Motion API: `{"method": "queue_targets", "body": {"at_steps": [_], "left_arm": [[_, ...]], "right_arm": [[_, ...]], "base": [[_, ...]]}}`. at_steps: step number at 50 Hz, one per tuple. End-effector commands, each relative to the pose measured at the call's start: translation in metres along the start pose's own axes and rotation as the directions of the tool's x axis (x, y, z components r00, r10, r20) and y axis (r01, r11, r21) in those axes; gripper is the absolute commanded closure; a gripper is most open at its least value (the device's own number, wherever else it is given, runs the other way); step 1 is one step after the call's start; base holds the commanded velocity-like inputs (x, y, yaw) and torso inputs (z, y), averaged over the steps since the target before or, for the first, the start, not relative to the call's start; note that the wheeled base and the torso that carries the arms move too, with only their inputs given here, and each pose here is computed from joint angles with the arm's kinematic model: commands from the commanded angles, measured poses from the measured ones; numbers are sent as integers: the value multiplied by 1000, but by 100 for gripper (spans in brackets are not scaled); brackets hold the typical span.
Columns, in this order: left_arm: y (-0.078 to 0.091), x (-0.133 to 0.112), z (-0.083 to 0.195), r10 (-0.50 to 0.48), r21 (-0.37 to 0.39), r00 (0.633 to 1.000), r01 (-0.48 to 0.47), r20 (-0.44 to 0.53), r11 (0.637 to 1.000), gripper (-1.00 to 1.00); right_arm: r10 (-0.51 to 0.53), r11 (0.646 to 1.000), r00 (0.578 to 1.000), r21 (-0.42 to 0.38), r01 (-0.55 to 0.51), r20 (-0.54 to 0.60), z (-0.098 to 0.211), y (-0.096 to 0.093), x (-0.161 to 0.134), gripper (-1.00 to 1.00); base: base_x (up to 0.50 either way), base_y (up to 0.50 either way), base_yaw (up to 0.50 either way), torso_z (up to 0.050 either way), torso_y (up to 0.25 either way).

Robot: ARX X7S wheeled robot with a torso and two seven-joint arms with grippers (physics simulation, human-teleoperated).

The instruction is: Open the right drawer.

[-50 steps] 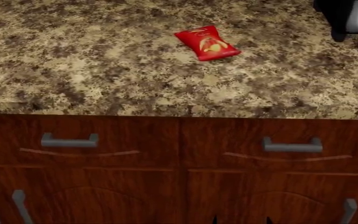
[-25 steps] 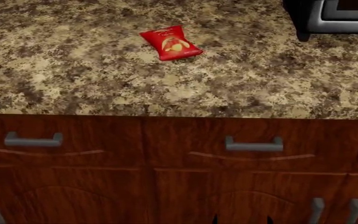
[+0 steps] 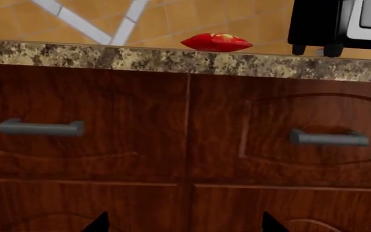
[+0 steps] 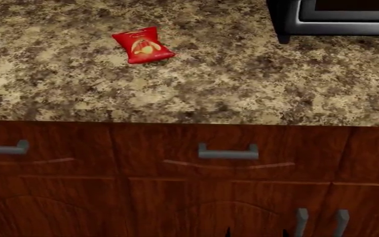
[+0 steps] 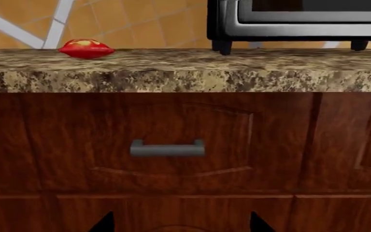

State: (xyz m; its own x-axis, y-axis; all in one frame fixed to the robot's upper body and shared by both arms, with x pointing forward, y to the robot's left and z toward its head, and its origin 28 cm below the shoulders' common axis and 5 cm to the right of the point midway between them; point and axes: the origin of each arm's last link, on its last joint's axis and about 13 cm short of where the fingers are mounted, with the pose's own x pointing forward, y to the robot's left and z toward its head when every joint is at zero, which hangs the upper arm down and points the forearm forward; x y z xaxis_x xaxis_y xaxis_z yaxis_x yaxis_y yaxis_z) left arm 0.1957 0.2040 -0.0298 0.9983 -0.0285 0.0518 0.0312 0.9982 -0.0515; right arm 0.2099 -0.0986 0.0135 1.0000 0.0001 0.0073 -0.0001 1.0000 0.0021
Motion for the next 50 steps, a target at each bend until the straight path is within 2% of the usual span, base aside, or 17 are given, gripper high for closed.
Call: {"method": "queue_targets", "body": {"at_steps": [1, 5, 10, 18, 19, 20, 21, 22, 23, 24, 39, 50], "left_arm": [[0, 0, 0, 0, 2, 1000, 0, 2, 1000, -100], [0, 0, 0, 0, 2, 1000, 0, 2, 1000, -100], [0, -1, 0, 0, 2, 1000, 0, 3, 1000, -100], [0, -1, 0, 0, -4, 1000, 0, 1, 1000, -100], [-1, -2, 4, -23, -13, 999, 24, 34, 1000, -100], [-1, -4, 6, -22, -26, 994, 25, 109, 999, -100], [0, -4, 3, -9, 1, 999, 9, 44, 1000, -100], [0, -4, 2, -19, -15, 998, 20, 53, 1000, -100], [-1, -5, 2, -53, 24, 996, 52, 66, 998, -100], [-2, -5, 3, -56, 9, 996, 55, 65, 998, -100], [-2, -5, 4, -51, 14, 997, 51, 63, 999, -100], [-2, -5, 4, -43, 22, 997, 42, 65, 999, -100]], "right_arm": [[-1, 1000, 1000, 0, 1, 0, -4, -1, 0, -100], [-5, 1000, 1000, -2, 5, 2, 4, -1, 0, -100], [-7, 1000, 1000, -6, 7, 10, -3, 0, -1, -100], [-6, 999, 999, -53, 8, 32, 12, 1, -5, -100], [-8, 999, 999, -54, 9, 33, 7, 1, -6, -100], [-7, 999, 999, -53, 9, 33, 11, 1, -5, -100], [-7, 999, 999, -51, 8, 33, 11, 1, -5, -100], [-6, 999, 999, -50, 8, 32, 7, 1, -6, -100], [-6, 999, 999, -49, 8, 33, 5, 1, -6, -100], [-7, 999, 999, -49, 8, 33, 4, 1, -6, -100], [-1, 999, 1000, -40, 3, 31, 0, 0, -3, -100], [0, 999, 999, -37, 2, 41, 11, 0, -4, -100]], "base": [[0, -262, 0, 0, 0], [0, -65, 0, 0, 0], [0, 0, 0, 0, 0], [0, 0, 0, 0, 0], [0, 0, 0, 0, 0], [0, 0, 0, 0, 0], [0, 0, 0, 0, 0], [0, 0, 0, 0, 0], [0, 0, 0, 0, 0], [0, 0, 0, 0, 0], [0, 0, 0, 0, -250], [-1, 0, 0, 0, -250]]}}
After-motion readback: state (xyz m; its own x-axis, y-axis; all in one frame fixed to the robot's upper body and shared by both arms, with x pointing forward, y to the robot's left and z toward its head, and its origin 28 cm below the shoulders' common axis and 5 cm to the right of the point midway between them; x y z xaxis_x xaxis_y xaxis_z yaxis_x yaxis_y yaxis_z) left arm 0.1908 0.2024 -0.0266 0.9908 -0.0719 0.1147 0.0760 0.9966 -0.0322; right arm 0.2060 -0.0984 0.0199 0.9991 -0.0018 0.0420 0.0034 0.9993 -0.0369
